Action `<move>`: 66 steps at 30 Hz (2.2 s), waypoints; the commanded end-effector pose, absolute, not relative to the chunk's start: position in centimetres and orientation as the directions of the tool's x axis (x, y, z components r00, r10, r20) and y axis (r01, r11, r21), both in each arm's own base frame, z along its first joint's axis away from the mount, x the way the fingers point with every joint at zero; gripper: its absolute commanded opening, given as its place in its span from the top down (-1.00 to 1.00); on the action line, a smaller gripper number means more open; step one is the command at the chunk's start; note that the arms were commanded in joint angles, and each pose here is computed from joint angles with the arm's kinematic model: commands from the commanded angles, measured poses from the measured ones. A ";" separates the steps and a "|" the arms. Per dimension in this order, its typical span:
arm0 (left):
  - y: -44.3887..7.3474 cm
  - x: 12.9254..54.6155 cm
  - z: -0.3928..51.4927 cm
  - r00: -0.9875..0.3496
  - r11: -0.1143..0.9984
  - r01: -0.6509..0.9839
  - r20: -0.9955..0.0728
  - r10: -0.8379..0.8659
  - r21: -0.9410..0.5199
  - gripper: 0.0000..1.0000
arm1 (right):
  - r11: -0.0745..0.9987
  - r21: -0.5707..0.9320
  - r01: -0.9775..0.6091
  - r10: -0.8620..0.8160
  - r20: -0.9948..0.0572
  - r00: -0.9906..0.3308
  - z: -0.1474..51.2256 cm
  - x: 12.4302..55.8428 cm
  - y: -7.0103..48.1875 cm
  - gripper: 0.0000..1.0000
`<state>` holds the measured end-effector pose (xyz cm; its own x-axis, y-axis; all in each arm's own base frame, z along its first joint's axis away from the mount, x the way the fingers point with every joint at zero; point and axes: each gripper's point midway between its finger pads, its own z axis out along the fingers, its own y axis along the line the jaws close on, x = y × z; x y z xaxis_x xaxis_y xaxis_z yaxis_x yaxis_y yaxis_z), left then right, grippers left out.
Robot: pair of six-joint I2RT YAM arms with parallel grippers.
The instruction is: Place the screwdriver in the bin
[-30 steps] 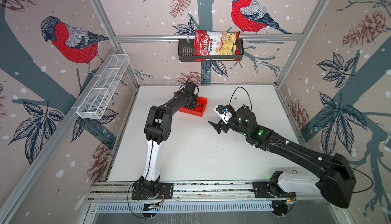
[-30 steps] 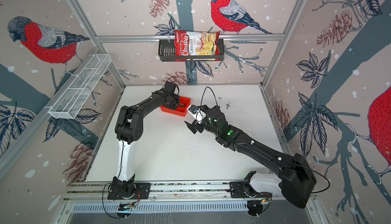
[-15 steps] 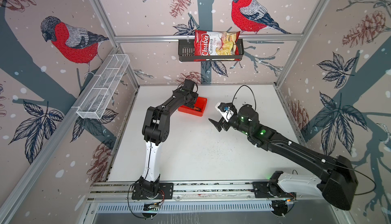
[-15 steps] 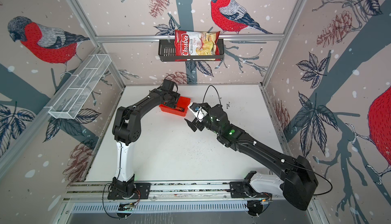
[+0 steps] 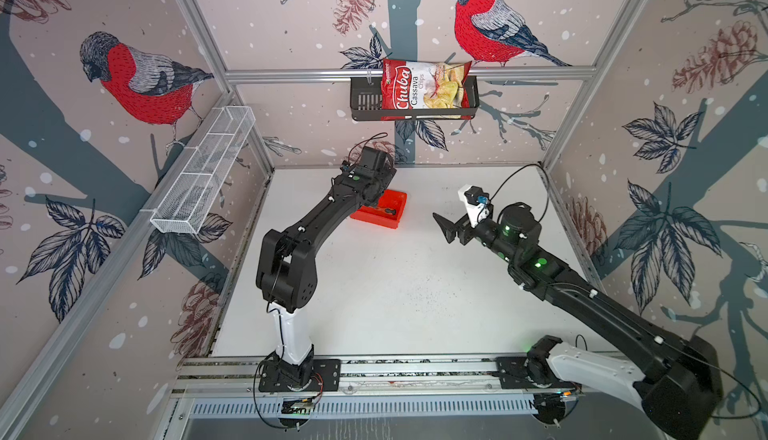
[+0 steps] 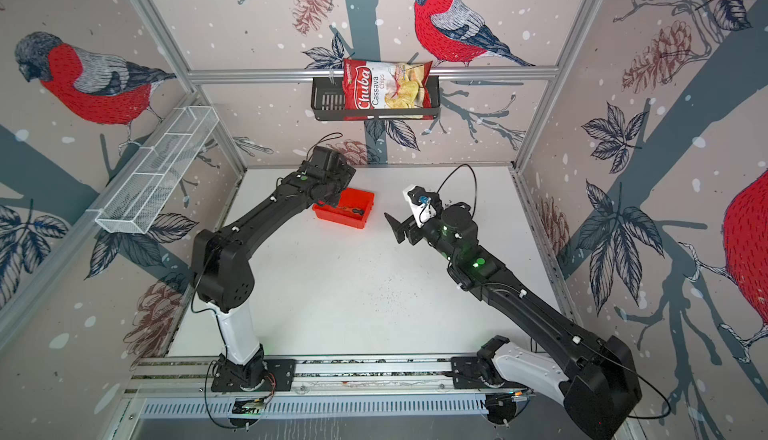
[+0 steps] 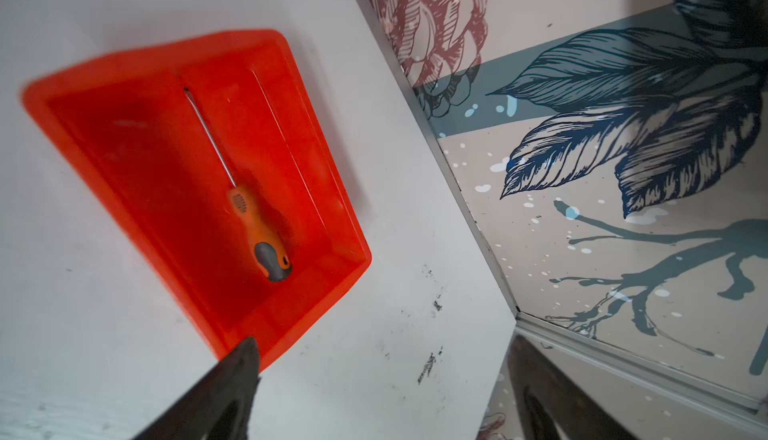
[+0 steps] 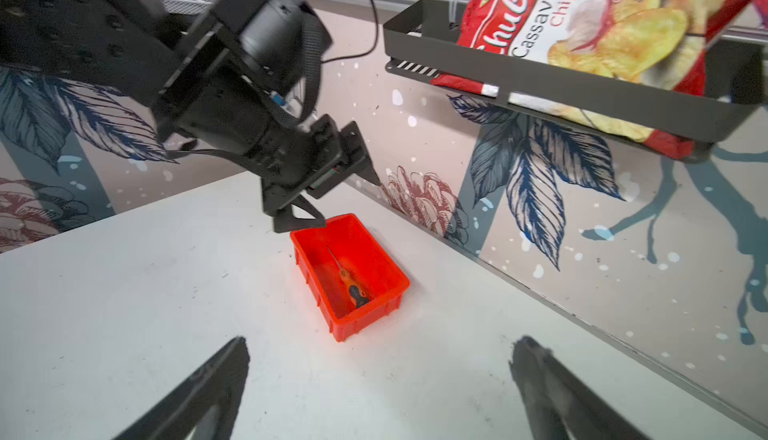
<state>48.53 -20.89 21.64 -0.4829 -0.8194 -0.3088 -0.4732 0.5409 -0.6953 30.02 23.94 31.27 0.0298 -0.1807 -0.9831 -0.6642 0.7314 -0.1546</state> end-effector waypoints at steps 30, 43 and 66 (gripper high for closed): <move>-2.5 35.9 20.5 -0.058 0.968 -0.193 -0.987 0.150 0.159 -0.96 | 0.988 0.019 0.154 0.022 -1.000 -0.021 20.0 33.8 -3.1 -0.97; 0.5 36.2 16.2 -0.042 0.980 -0.182 -0.997 0.070 0.076 -0.97 | 0.991 0.097 0.090 0.104 -0.991 -0.078 14.8 35.8 -2.1 -0.99; 1.5 37.7 12.9 -0.101 0.990 -0.139 -0.995 0.003 0.017 -0.98 | 0.996 0.061 0.068 0.070 -0.987 -0.147 12.4 37.5 -1.2 -0.99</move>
